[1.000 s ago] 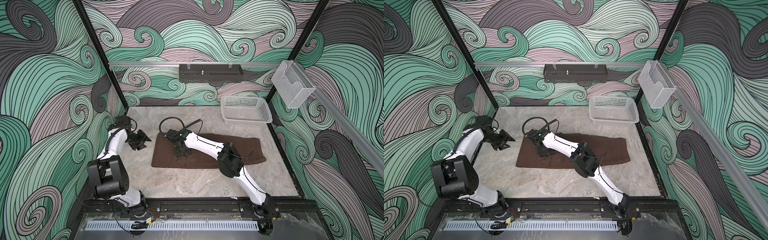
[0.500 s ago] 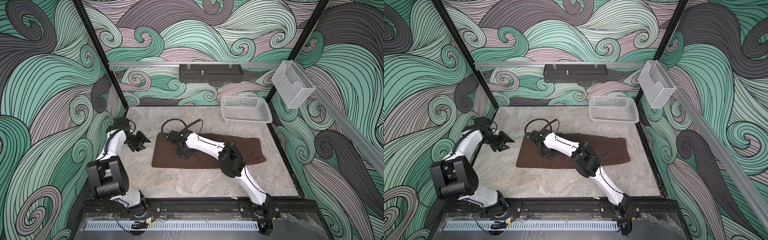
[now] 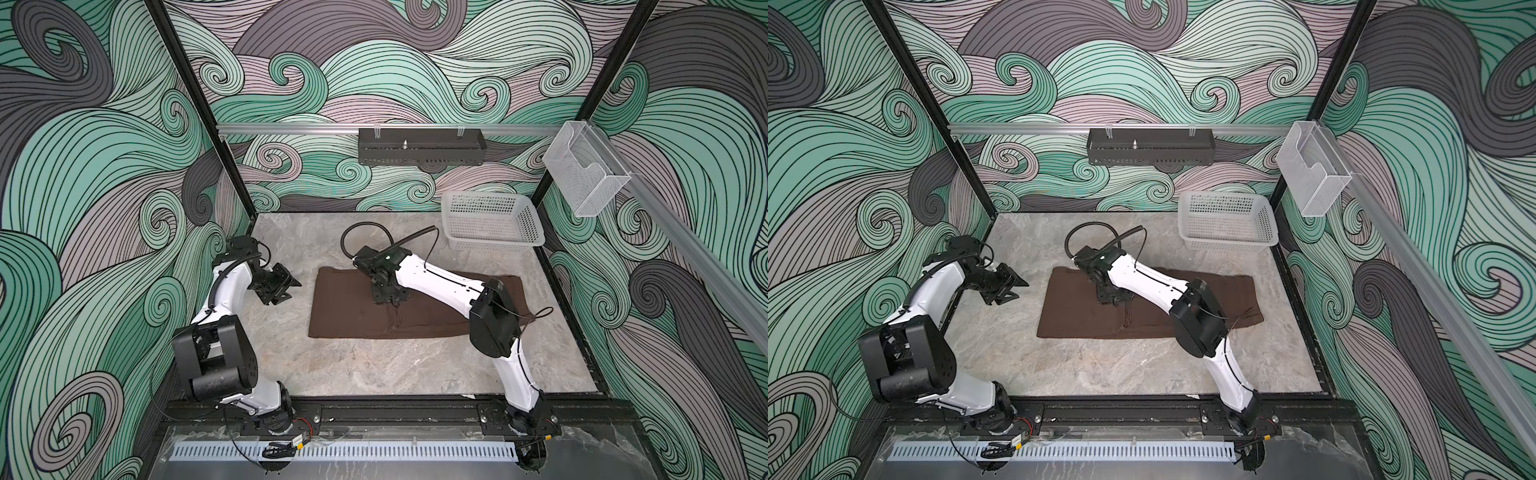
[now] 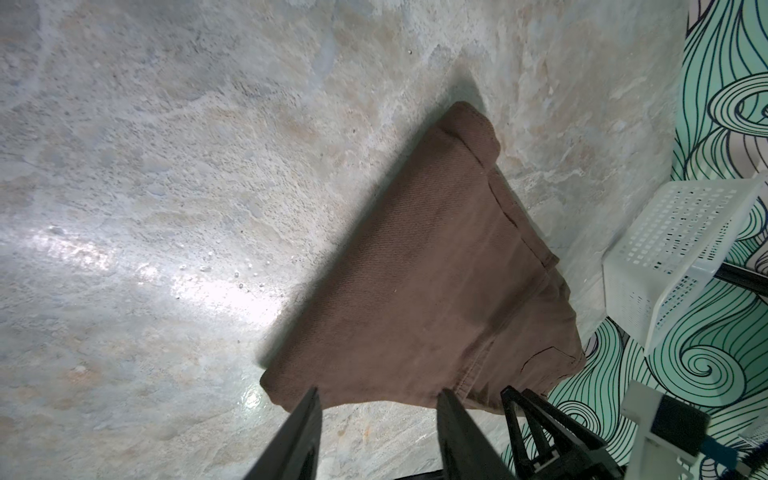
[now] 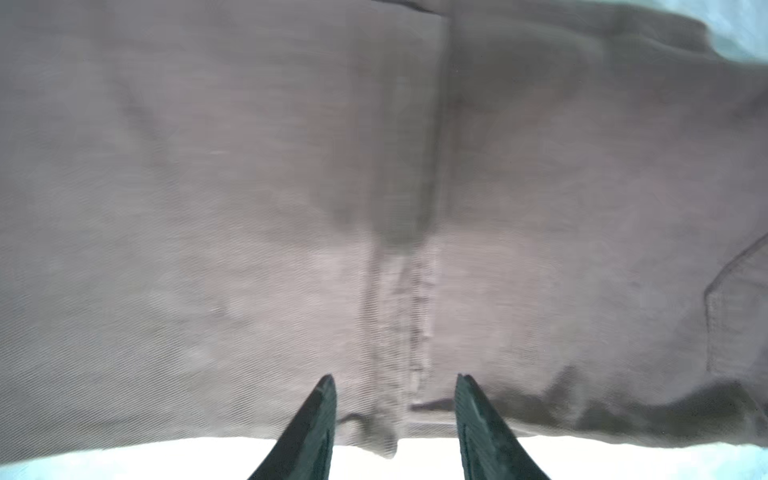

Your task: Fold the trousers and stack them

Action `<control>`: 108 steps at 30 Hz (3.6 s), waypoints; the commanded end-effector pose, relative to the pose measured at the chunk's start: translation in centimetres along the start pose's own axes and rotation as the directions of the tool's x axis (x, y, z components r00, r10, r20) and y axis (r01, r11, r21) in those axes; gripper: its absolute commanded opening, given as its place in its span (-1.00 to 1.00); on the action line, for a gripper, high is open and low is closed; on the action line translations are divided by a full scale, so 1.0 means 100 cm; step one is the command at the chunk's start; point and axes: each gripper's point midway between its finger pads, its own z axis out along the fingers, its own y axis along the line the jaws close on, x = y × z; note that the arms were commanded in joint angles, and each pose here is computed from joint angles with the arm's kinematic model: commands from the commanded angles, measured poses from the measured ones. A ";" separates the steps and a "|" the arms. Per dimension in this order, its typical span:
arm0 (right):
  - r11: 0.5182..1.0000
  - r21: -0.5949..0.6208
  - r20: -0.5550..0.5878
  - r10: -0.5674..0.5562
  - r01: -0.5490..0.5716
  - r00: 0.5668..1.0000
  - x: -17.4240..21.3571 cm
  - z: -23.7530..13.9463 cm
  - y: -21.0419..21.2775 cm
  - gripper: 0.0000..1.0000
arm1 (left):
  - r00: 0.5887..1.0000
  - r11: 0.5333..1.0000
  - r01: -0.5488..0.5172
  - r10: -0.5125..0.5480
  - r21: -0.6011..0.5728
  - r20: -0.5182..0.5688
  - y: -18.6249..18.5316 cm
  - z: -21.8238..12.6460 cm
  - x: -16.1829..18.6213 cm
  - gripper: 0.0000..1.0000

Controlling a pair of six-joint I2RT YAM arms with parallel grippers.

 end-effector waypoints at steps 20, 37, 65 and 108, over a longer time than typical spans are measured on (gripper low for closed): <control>0.997 0.071 -0.065 -0.009 0.013 0.998 0.010 0.027 -0.070 -0.43 | 0.992 0.998 -0.058 0.058 0.005 -0.116 0.006 0.009 0.016 0.55; 0.928 -0.366 -0.099 0.031 -0.066 0.995 0.006 0.043 -0.027 0.16 | 0.987 0.997 -0.030 0.019 -0.067 -0.158 0.015 0.037 0.017 0.63; 0.892 -0.426 -0.083 0.129 -0.152 0.988 -0.018 0.036 -0.024 -1.00 | 0.988 0.995 -0.072 0.062 -0.070 -0.144 0.012 0.027 0.016 0.63; 0.959 -0.172 -0.037 0.224 -0.227 0.974 0.022 0.023 -0.142 0.00 | 0.943 0.981 -0.171 0.135 -0.096 -0.305 -0.005 0.095 0.046 0.61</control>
